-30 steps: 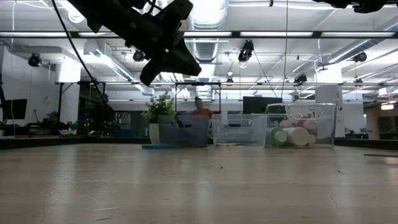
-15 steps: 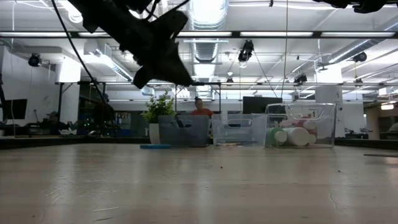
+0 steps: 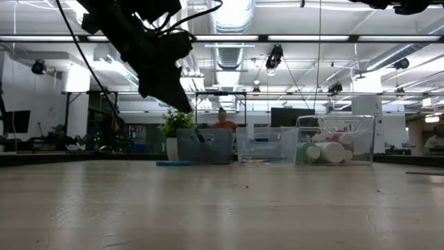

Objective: Pick & Place Paint Supplies
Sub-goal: Put the blue scissors into the black bin

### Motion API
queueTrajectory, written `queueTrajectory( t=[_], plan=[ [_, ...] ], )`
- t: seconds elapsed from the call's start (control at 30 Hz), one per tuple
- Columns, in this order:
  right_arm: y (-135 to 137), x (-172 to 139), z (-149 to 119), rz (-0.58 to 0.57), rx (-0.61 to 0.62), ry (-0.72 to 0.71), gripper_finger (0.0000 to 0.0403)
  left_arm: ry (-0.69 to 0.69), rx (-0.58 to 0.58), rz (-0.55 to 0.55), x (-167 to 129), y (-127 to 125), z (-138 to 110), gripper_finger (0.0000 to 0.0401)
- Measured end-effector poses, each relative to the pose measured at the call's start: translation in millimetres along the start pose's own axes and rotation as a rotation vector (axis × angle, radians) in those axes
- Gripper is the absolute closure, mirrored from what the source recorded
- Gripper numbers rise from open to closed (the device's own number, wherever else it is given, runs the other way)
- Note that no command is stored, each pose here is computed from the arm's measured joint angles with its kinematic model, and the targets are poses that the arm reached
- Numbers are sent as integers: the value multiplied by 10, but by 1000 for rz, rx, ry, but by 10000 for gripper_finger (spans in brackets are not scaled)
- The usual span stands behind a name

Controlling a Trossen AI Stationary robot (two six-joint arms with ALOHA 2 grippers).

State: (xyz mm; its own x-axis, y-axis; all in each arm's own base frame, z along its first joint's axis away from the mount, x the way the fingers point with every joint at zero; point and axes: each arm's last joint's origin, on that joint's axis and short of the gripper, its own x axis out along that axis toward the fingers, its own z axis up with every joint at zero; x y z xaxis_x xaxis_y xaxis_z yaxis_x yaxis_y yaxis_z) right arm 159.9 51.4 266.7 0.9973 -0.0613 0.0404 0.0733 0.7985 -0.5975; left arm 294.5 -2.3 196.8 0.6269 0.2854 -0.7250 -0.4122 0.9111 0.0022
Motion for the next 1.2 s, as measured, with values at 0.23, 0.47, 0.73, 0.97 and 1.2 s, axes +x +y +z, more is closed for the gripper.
queueTrajectory(
  t=[0.23,0.47,0.73,0.97,1.2],
  plan=[
    [0,0,0,0,3,0,115,168,148,155,-51,144,-164,346],
    [1,-1,1,1,3,-1,115,167,224,211,2,227,-228,286],
    [1,-1,1,1,2,0,115,187,328,163,171,426,-494,199],
    [1,-1,0,1,1,0,115,138,251,-26,242,789,-528,189],
    [0,-1,1,0,0,-1,115,82,230,-107,249,1067,-511,189]
  ],
)
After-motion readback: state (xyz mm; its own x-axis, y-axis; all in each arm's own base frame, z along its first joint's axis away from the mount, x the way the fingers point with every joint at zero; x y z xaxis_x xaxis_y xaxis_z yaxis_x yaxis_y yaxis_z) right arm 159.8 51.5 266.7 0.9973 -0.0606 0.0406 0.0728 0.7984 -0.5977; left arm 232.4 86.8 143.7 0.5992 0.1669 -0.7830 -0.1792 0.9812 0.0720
